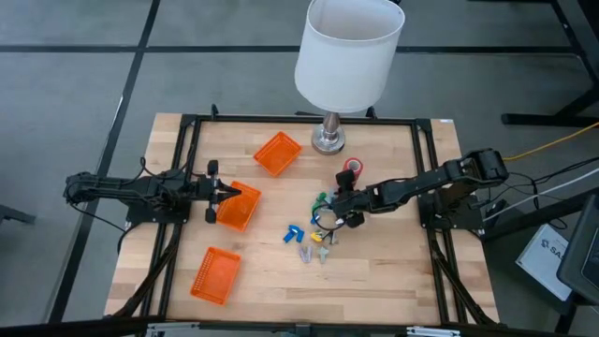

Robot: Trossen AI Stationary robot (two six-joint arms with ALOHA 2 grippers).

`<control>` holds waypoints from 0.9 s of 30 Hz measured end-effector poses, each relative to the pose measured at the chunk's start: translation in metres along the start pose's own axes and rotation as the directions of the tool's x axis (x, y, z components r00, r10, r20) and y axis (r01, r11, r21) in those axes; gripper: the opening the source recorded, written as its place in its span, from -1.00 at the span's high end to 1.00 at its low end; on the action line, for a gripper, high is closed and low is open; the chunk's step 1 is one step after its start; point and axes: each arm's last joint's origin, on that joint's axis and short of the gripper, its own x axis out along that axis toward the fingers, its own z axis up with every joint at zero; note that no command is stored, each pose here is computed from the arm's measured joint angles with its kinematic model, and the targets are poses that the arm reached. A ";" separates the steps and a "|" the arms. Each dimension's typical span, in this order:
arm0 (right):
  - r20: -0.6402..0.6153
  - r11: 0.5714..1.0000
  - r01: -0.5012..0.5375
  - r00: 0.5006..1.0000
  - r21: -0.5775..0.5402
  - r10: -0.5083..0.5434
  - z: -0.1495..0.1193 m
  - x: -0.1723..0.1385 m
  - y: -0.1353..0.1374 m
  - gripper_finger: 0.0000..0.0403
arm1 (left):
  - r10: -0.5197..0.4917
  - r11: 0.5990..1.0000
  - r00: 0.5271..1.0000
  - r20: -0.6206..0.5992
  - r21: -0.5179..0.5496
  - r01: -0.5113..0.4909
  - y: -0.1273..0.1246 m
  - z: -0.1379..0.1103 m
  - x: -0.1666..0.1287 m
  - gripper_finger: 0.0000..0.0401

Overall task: Pick and place Stapler, Stapler remover, tape
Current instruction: Put the light blue staple remover into the top orange bin

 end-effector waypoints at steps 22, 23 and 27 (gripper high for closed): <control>0.157 0.990 0.066 0.984 0.125 -0.085 0.050 -0.019 -0.045 0.95 | 0.000 1.000 1.000 0.000 0.000 0.000 0.000 0.000 0.000 0.95; 0.169 0.988 0.073 0.981 0.136 -0.095 0.054 -0.021 -0.049 0.96 | 0.000 1.000 1.000 0.000 0.000 0.000 0.000 0.000 0.000 0.95; 0.207 0.979 0.102 0.968 0.177 -0.138 0.067 -0.029 -0.069 0.98 | 0.000 1.000 1.000 0.000 0.000 0.000 0.000 0.000 0.000 0.94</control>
